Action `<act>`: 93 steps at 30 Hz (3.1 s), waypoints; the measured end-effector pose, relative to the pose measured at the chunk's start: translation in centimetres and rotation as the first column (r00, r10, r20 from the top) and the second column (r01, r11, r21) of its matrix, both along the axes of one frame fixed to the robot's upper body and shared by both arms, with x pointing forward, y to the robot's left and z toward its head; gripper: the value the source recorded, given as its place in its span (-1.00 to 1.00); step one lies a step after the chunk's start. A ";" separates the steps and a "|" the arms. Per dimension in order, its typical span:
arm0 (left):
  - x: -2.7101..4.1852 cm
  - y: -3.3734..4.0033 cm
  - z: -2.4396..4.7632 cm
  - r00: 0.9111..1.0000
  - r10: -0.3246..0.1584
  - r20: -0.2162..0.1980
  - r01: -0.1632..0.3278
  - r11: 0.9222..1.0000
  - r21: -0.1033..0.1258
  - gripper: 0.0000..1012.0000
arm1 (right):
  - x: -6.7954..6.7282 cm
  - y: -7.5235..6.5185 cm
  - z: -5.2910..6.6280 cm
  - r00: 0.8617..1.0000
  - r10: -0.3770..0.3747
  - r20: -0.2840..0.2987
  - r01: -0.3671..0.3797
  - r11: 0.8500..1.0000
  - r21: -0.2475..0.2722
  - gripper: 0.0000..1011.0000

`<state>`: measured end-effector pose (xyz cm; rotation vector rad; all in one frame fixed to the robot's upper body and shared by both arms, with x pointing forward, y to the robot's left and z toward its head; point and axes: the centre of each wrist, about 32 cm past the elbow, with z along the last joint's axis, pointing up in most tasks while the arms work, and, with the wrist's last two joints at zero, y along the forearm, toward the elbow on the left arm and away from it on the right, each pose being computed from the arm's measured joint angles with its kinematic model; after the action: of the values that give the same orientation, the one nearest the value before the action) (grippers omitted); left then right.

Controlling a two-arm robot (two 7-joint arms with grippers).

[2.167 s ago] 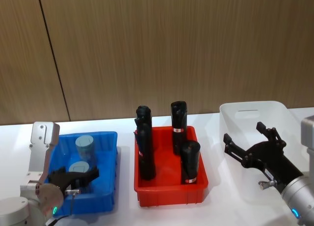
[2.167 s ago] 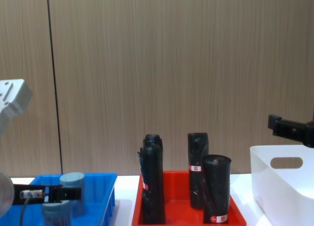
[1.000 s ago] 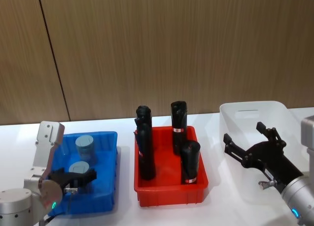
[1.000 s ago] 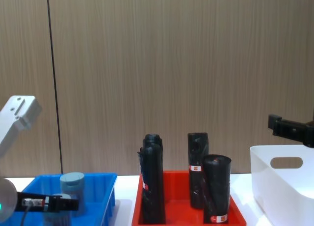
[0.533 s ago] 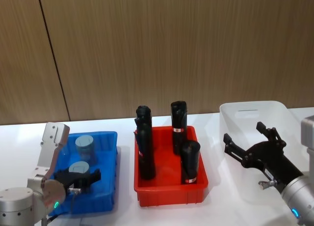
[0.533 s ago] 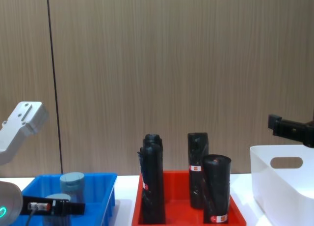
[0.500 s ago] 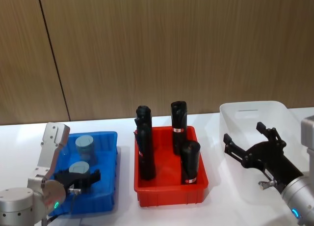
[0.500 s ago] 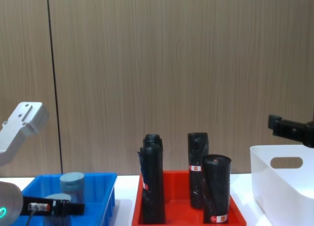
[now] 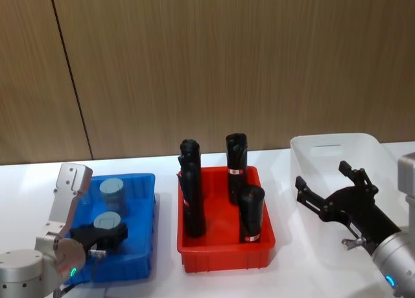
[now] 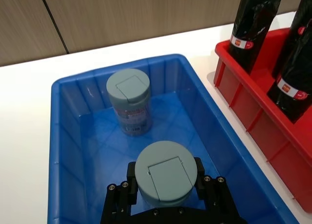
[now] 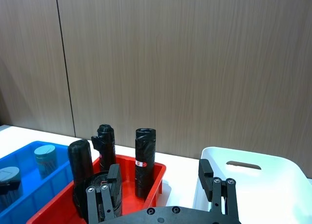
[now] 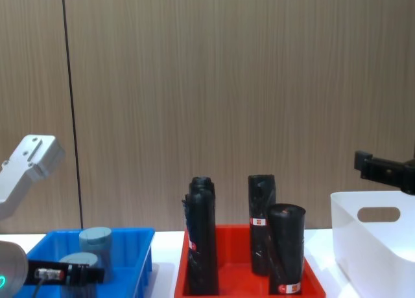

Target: Pick the cotton swabs from the blue box and place them into the white box.

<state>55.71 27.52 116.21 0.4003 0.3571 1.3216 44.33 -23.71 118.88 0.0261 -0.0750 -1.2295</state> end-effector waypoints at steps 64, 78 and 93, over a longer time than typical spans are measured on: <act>-0.95 0.89 5.25 0.664 -0.625 0.411 0.710 0.699 -0.086 0.30 | 0.0 0.0 0.0 1.000 0.000 0.000 0.000 1.000 0.000 0.98; 0.56 0.68 5.36 0.521 -0.754 0.399 0.839 0.538 -0.080 0.30 | 0.0 0.0 0.0 1.000 0.000 0.000 0.000 1.000 0.000 0.98; 0.96 1.15 5.62 0.499 -0.774 0.390 0.855 0.513 -0.075 0.30 | 0.0 0.0 0.0 1.000 0.000 0.000 0.000 1.000 0.000 0.98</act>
<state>56.66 28.67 121.84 0.0853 0.0287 0.3337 44.33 -23.72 118.87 0.0260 -0.0749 -1.2294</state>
